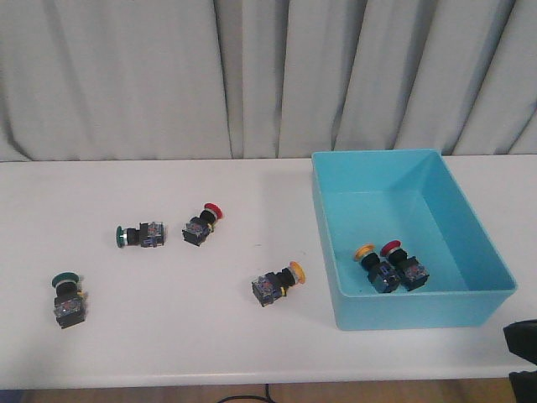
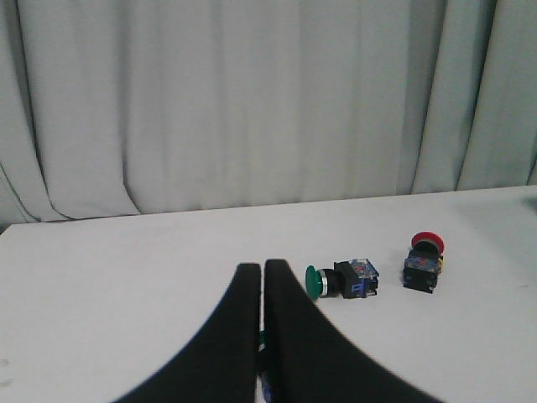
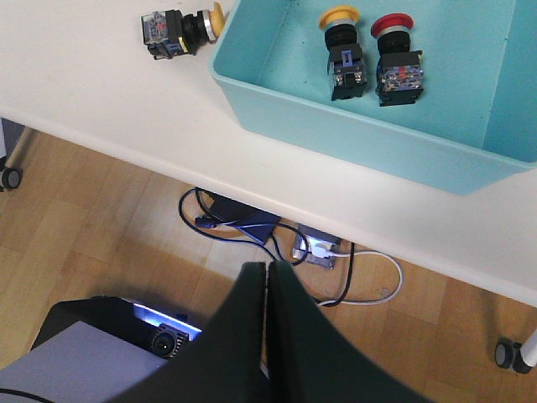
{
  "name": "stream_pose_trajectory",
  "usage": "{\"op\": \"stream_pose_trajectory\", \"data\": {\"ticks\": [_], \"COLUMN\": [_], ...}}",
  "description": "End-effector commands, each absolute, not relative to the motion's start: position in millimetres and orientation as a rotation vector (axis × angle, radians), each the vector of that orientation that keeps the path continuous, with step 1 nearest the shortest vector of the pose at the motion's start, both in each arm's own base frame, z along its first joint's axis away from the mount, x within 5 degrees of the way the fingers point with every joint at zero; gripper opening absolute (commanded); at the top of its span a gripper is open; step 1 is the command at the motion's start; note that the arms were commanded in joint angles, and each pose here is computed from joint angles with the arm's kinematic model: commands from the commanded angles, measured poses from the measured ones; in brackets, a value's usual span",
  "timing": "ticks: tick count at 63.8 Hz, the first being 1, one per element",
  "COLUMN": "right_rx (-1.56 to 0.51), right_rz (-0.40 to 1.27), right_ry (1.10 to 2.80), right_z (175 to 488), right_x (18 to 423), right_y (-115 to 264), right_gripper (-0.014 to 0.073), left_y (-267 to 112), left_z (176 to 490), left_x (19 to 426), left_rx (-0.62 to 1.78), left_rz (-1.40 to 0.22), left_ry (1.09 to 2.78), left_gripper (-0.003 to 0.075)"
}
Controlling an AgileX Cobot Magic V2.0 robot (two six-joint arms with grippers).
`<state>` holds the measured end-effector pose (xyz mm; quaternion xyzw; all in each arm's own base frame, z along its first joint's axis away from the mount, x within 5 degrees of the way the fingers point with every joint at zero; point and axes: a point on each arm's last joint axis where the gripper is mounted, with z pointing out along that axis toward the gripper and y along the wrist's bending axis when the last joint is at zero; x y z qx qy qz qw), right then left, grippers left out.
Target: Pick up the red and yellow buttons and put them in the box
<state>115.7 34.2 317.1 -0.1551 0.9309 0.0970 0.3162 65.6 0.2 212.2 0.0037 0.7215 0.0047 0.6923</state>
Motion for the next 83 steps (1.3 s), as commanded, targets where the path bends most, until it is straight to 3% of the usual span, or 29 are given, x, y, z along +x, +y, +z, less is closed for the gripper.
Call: {"op": "stream_pose_trajectory", "data": {"ticks": [1, 11, 23, 83], "right_rx": [-0.392, -0.391, -0.392, -0.392], "right_rz": [0.258, 0.258, 0.259, 0.258], "right_ry": [2.385, 2.384, 2.385, 2.382], "right_z": [327, 327, 327, 327], "right_x": [119, 119, 118, 118], "right_y": [35, 35, 35, 35], "right_gripper": [-0.0008, -0.0008, -0.0008, -0.0008], "left_y": [0, 0, 0, 0], "left_z": [217, 197, 199, 200], "left_x": [62, 59, 56, 56], "left_rx": [-0.028, -0.061, -0.006, -0.002], "left_rz": [-0.033, -0.066, -0.006, -0.003], "left_ry": [1.5, 1.502, 1.478, 1.472], "left_gripper": [-0.0007, -0.0007, -0.0007, -0.0007]}}
